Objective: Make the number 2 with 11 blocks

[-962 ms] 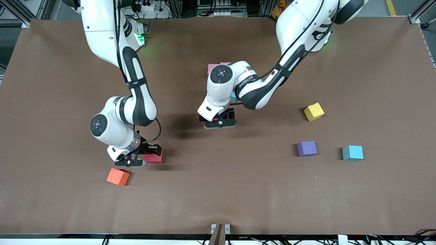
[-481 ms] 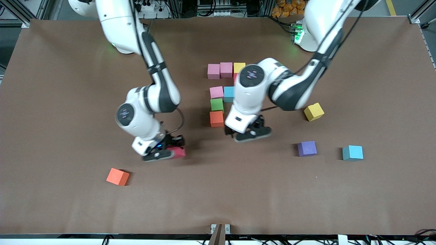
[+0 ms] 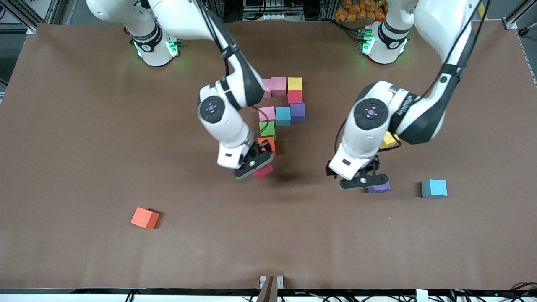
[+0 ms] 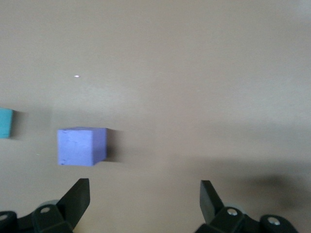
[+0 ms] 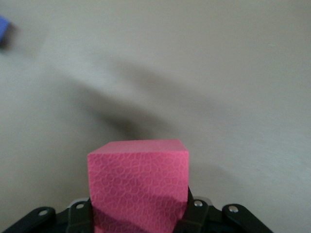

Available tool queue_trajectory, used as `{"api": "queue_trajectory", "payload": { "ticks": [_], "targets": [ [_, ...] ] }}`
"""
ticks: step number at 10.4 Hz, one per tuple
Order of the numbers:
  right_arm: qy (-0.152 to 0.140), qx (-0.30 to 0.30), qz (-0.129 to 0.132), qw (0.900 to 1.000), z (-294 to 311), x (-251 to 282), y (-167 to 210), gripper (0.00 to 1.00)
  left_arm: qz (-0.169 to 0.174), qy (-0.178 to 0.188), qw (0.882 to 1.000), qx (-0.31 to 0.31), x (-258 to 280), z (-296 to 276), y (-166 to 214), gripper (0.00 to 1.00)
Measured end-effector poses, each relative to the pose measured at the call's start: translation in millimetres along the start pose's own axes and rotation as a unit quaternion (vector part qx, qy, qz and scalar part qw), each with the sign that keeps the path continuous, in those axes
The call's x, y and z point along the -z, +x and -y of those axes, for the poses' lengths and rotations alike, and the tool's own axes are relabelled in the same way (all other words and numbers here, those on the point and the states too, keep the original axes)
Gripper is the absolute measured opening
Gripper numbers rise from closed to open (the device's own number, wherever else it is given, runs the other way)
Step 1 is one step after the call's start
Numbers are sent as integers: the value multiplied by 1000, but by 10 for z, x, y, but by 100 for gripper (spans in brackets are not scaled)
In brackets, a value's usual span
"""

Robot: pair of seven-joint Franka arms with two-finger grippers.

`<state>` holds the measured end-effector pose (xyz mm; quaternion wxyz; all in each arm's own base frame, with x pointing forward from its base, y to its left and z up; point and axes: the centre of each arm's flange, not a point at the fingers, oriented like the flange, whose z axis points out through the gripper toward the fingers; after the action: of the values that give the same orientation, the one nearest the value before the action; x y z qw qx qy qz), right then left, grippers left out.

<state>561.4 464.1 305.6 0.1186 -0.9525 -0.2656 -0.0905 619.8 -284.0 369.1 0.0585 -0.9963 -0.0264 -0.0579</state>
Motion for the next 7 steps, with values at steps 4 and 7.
{"api": "queue_trajectory", "payload": {
  "ticks": [4,7],
  "targets": [
    [21,172,20,985,725,-290,-140,59,14,3,1000,0,-36,402,-136,100],
    [37,284,32,958,883,-496,-246,59,22,-37,999,4,-475,1231,-15,100]
  ]
}}
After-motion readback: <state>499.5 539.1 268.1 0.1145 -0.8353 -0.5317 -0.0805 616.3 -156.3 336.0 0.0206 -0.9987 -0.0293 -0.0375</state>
